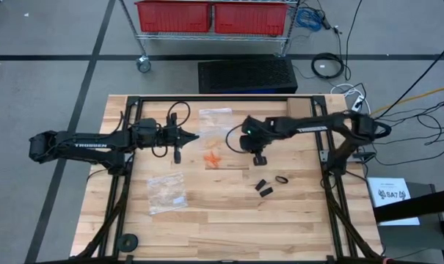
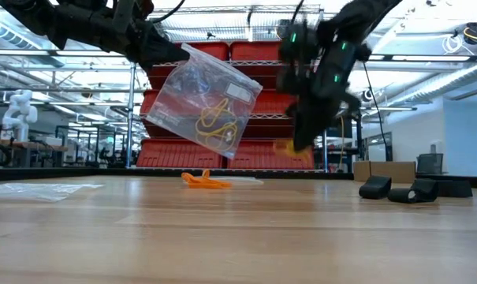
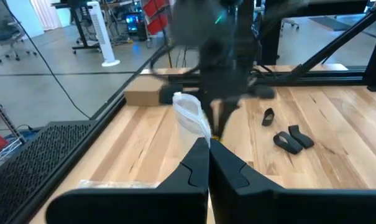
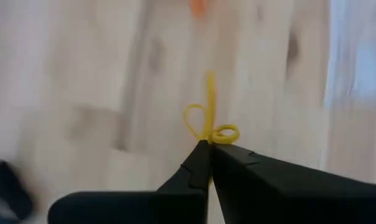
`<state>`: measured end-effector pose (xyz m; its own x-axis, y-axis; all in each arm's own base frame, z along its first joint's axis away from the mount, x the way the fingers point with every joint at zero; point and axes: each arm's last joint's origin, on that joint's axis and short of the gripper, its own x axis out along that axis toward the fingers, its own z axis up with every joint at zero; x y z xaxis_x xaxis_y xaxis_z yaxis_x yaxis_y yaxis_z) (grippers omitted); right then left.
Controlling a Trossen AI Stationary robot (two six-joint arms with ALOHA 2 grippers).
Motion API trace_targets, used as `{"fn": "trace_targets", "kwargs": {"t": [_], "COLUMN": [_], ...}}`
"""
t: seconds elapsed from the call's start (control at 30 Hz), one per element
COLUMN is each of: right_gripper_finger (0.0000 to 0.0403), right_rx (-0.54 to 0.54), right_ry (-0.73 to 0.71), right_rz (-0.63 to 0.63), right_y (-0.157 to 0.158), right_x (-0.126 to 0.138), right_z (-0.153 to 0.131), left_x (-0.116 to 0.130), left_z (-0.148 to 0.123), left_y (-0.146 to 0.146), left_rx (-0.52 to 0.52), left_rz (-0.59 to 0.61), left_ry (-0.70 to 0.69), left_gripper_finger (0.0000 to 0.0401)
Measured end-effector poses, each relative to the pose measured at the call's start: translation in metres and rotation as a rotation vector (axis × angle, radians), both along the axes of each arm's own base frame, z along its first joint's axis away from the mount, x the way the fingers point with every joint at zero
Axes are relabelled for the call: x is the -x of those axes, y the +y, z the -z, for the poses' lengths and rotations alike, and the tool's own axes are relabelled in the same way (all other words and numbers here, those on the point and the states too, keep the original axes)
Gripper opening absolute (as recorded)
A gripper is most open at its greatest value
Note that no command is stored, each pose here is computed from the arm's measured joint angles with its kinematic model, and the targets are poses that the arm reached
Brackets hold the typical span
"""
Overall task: Sort rubber bands
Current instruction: Put the yellow rubber band into the transparent zip bag
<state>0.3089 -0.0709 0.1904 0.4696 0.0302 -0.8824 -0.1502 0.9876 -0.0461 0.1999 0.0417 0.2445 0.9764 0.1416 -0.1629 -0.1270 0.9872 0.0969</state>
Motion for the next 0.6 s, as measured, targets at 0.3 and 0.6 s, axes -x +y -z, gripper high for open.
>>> {"fn": "trace_targets", "kwargs": {"t": [0.3, 0.6], "right_gripper_finger": [0.0, 0.0], "right_rx": [-0.006, 0.147], "right_ry": [-0.345, -0.53], "right_rz": [0.011, -0.014], "right_y": [0.027, 0.029], "right_x": [-0.007, -0.033], "right_z": [-0.066, -0.109], "left_x": [-0.005, -0.016], "left_z": [0.007, 0.015], "left_y": [0.0, -0.004], "left_rx": [0.041, 0.061], "left_rz": [-0.002, 0.025], "left_ry": [0.03, 0.046], "left_gripper_finger": [0.0, 0.0]}}
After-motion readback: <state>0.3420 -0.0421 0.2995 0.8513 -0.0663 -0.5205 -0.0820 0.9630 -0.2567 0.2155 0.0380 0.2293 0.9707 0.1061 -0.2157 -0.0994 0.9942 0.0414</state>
